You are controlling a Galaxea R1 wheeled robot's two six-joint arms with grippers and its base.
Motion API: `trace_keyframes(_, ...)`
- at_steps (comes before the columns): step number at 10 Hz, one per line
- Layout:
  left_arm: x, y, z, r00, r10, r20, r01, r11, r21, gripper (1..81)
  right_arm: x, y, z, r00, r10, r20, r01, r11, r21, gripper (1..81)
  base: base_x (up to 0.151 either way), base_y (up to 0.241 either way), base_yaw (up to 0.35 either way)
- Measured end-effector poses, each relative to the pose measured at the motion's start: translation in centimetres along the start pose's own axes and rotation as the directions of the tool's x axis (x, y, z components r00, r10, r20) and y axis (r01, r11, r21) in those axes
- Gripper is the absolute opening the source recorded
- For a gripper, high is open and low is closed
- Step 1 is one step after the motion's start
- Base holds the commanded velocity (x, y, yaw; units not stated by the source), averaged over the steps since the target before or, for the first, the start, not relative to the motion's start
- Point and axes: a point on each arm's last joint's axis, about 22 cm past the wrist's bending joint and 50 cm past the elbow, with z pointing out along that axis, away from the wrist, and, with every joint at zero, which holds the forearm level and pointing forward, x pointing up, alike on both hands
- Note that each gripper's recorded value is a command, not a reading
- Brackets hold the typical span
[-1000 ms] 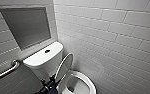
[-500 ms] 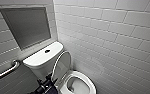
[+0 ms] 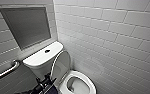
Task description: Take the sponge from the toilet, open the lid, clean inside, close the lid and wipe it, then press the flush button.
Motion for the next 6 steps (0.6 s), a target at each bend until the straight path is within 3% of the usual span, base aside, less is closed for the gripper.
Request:
trace_keyframes(3,0.7,0.4,0.0,1.0,-0.02,-0.015,0.02,1.0,0.004,81.1,-0.2,-0.2,-0.1,1.0,0.003,0.003,-0.003,1.0,0.004,1.0,0.0,0.0,0.0)
trace_keyframes(6,-0.5,0.2,-0.2,1.0,0.02,0.023,-0.02,1.0,0.003,81.1,-0.4,-0.2,-0.2,1.0,0.004,0.003,-0.004,1.0,0.006,1.0,0.0,0.0,0.0)
